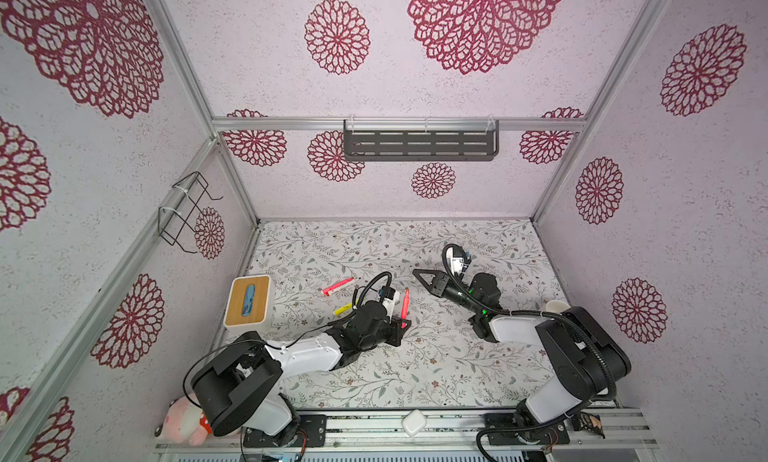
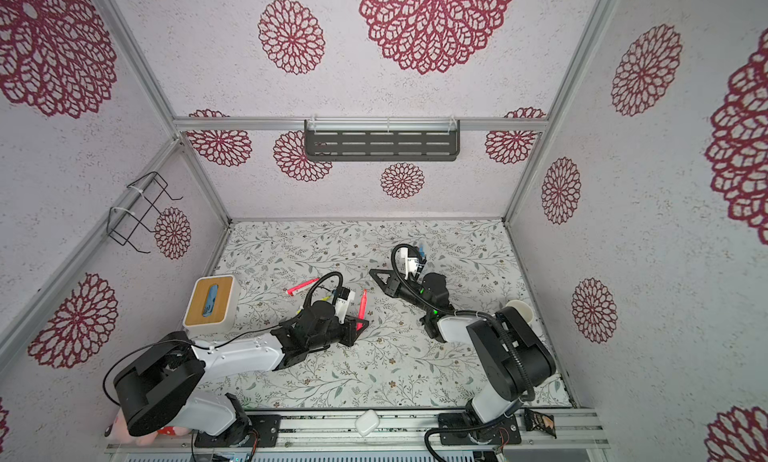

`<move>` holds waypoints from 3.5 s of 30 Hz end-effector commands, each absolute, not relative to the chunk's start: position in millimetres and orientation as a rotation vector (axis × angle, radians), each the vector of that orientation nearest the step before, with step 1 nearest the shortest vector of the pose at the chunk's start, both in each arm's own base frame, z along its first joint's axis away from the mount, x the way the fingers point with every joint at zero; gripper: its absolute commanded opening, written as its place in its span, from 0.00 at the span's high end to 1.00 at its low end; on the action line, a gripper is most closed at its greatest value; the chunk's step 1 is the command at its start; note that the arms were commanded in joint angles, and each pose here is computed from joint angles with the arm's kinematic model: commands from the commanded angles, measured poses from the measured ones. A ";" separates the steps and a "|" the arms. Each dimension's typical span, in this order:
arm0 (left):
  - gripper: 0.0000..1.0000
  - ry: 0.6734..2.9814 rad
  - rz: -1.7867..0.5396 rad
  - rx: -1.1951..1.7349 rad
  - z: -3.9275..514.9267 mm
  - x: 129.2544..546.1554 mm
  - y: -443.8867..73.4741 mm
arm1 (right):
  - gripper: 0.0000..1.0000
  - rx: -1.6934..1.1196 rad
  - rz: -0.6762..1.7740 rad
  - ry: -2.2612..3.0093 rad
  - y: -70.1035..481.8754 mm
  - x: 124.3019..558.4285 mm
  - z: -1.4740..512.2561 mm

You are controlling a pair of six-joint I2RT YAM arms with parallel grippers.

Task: Insert the pens into the pen caps

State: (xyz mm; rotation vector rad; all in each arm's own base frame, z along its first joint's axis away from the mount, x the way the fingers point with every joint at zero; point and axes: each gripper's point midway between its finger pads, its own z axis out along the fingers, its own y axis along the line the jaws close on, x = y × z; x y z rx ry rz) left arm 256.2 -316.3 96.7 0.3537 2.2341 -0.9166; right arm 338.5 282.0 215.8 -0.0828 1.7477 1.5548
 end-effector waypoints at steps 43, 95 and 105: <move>1.00 2.177 -0.906 0.345 112.3 261.2 -318.6 | 0.91 -0.154 1.648 1.723 303.6 314.4 204.0; 1.00 1.995 -0.971 0.406 156.1 251.7 -327.6 | 0.38 -0.413 1.254 1.852 289.9 304.2 265.6; 1.00 1.990 -0.964 0.429 159.3 252.7 -335.2 | 0.44 -0.442 1.286 1.840 304.8 300.7 270.5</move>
